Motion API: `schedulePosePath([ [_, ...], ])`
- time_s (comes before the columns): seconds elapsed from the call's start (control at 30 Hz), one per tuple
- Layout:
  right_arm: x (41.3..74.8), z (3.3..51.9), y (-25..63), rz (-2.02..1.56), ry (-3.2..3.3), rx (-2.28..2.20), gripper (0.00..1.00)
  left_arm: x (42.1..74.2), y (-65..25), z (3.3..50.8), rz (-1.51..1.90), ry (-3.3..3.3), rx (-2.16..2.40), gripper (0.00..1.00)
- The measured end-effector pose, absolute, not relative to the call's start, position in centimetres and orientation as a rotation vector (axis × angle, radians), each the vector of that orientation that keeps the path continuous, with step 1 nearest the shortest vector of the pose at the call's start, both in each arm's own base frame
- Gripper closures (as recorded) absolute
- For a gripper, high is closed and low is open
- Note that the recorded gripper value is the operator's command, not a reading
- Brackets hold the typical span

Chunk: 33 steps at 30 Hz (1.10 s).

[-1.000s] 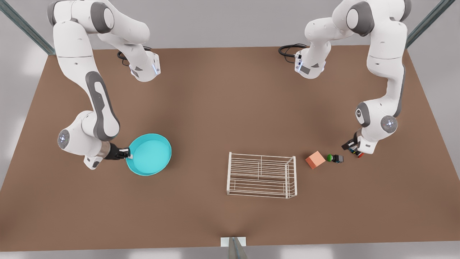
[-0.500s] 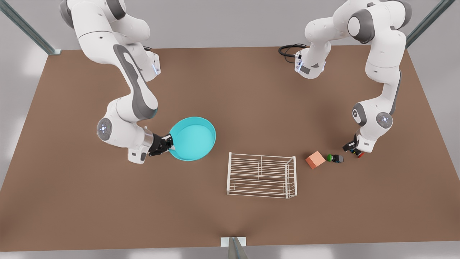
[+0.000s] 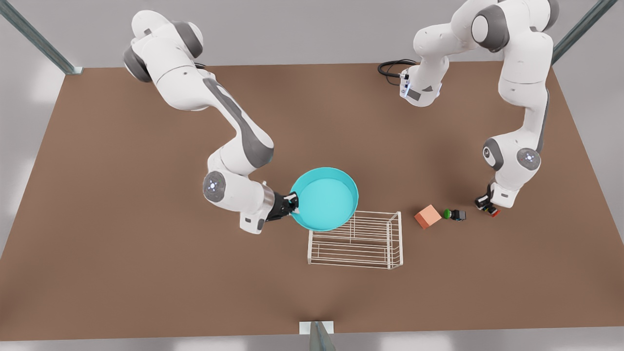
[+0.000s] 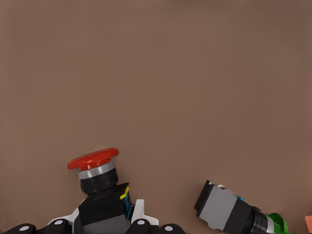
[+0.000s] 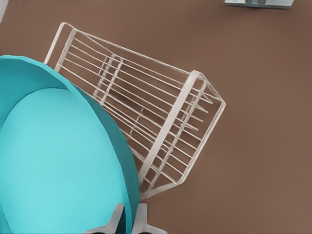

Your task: Place the plate on the shelf with right arm and place the red button switch in the plate with left arm

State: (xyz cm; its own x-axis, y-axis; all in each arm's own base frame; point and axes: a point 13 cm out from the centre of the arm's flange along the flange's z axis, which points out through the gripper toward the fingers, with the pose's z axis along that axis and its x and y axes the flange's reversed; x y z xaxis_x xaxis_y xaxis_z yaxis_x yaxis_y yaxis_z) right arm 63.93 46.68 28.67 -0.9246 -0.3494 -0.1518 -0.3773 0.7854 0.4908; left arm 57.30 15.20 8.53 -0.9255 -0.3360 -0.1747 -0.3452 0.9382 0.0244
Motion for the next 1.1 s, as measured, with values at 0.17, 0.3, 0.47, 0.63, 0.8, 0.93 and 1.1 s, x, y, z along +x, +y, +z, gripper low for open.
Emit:
schedulePosePath([
  [0.17,64.2,25.5,51.0,0.844,2.920,-0.472,0.82,70.2,3.8,28.6,-0.050,2.817,-0.346,0.64],
  [0.3,65.1,24.1,53.0,0.862,2.897,-0.363,0.82,68.5,-5.5,33.4,-0.133,2.955,-0.322,0.64],
  [0.47,67.4,23.4,52.8,0.826,2.856,-0.232,0.78,64.8,-14.2,33.2,-0.269,3.107,-0.407,0.64],
  [0.63,68.8,25.0,52.7,0.818,2.815,-0.125,0.00,64.6,-29.3,31.8,-0.440,3.086,-0.454,0.64],
  [0.8,72.2,48.4,38.6,0.872,2.690,0.119,0.00,66.5,-34.4,30.1,-0.565,2.978,-0.700,0.64],
  [0.93,70.7,42.4,19.5,0.452,2.969,0.197,0.00,67.9,-36.6,26.3,-0.616,2.911,-0.862,0.28],
  [1.1,67.5,36.9,7.8,0.088,3.202,0.158,0.00,70.3,-36.3,25.8,-0.612,2.780,-0.892,0.00],
])
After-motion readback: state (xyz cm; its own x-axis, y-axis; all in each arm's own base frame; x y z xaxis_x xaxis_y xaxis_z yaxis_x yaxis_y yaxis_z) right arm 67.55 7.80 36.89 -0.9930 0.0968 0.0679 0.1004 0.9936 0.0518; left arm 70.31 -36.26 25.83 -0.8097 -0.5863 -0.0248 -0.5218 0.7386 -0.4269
